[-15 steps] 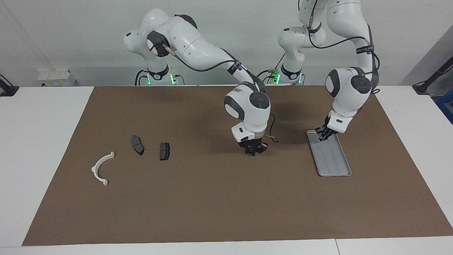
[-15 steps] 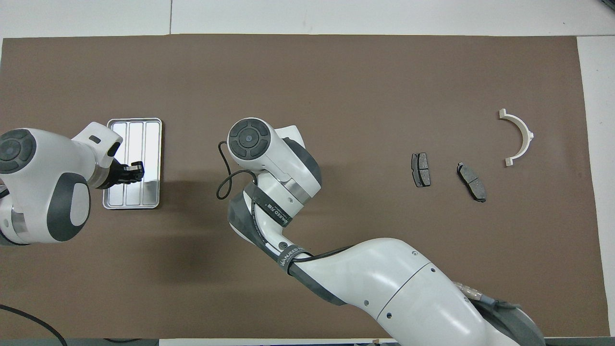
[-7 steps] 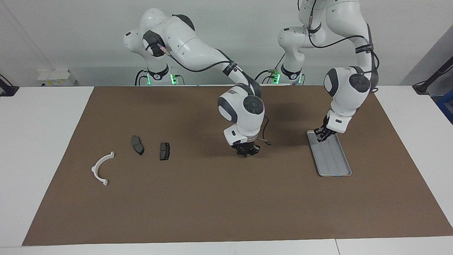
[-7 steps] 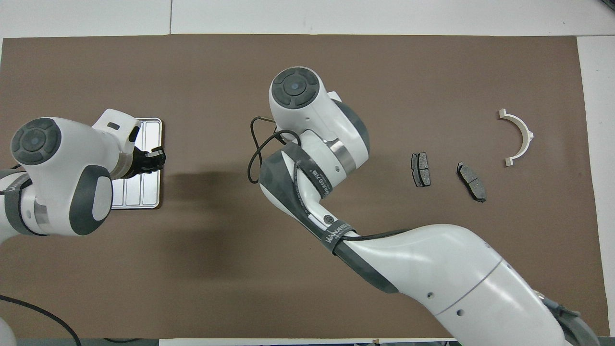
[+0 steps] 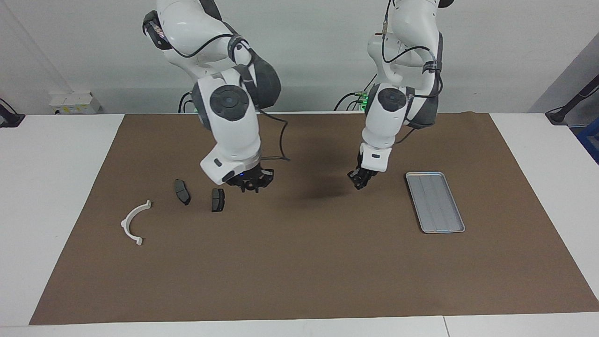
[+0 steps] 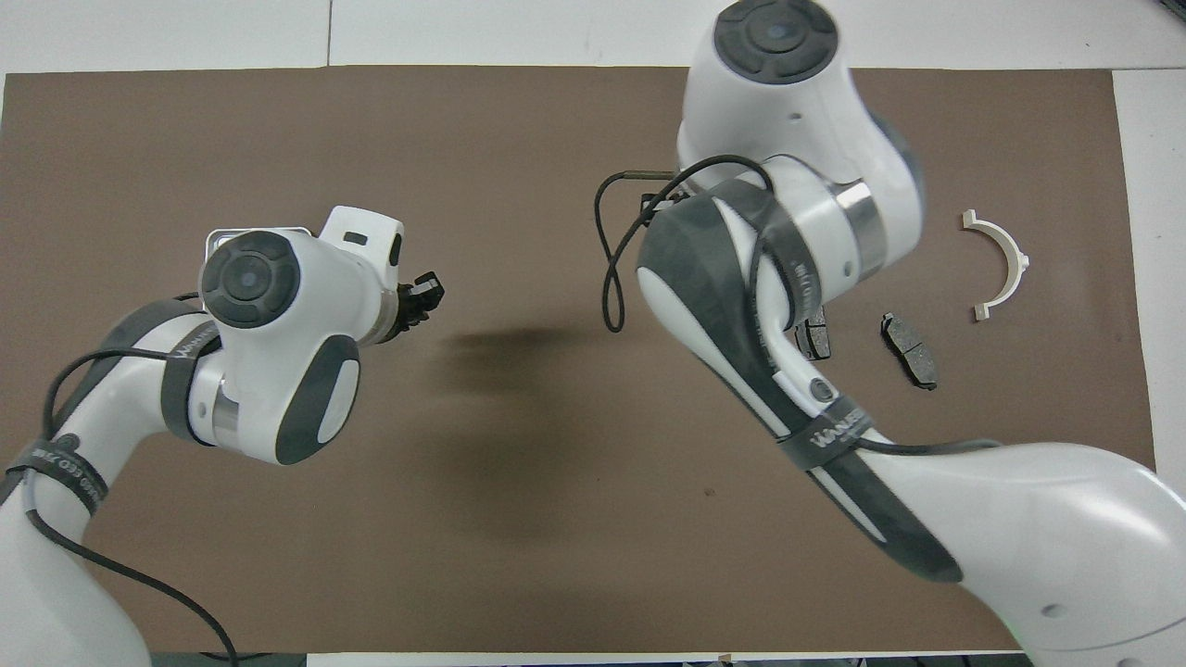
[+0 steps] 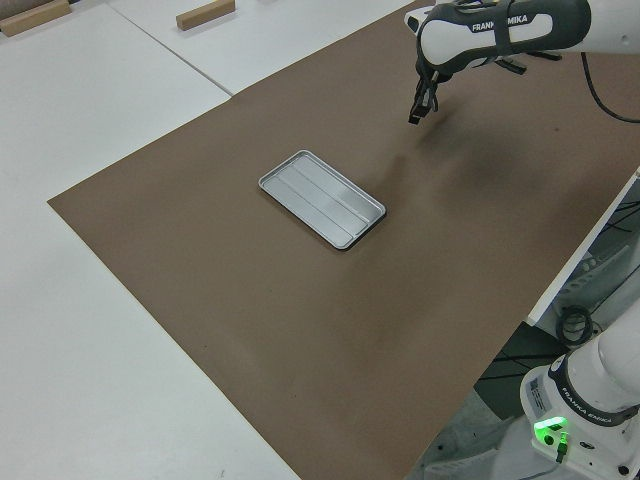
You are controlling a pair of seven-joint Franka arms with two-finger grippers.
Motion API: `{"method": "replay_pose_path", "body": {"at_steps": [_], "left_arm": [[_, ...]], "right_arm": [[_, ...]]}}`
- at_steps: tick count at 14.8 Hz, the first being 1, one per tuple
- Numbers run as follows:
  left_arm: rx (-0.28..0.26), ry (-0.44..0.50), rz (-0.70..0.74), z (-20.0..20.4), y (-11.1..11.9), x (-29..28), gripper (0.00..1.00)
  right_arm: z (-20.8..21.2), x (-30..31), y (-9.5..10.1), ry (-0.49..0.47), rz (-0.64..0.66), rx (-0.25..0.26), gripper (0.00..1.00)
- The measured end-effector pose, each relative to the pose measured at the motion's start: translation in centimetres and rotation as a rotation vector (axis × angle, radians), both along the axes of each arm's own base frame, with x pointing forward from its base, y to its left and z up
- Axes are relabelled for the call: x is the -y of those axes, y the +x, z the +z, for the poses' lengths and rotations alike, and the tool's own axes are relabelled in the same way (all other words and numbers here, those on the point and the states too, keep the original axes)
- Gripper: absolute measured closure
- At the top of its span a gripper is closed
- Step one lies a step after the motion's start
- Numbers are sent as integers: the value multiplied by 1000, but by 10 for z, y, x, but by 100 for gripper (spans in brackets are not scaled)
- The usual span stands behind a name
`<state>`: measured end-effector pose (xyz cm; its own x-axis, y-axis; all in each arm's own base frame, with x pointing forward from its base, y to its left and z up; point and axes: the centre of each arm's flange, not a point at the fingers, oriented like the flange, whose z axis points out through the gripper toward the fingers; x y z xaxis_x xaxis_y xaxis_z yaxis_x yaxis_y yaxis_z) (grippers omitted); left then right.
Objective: Place bearing gear from tray to pile
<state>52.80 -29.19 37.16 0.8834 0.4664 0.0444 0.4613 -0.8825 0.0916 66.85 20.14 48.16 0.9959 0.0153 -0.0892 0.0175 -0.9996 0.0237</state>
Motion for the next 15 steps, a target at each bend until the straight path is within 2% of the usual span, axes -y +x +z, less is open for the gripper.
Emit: {"method": "replay_pose_path", "body": {"at_steps": [2,4,6,9,15], "left_arm": [[-15,-3,37,-21,4,43,77],[-27,1,47,-47,10,67,77],[-29,3,52,-61,16,71,77],[-25,5,59,-62,19,68,77],[-31,9,59,-68,17,66,77]], "right_arm": [[-11,53,13,6,94,-17,65],[-27,94,23,13,167,-6,65],[-54,126,29,22,226,38,65],[-101,162,24,28,289,103,65],[-158,227,22,32,401,184,65]]}}
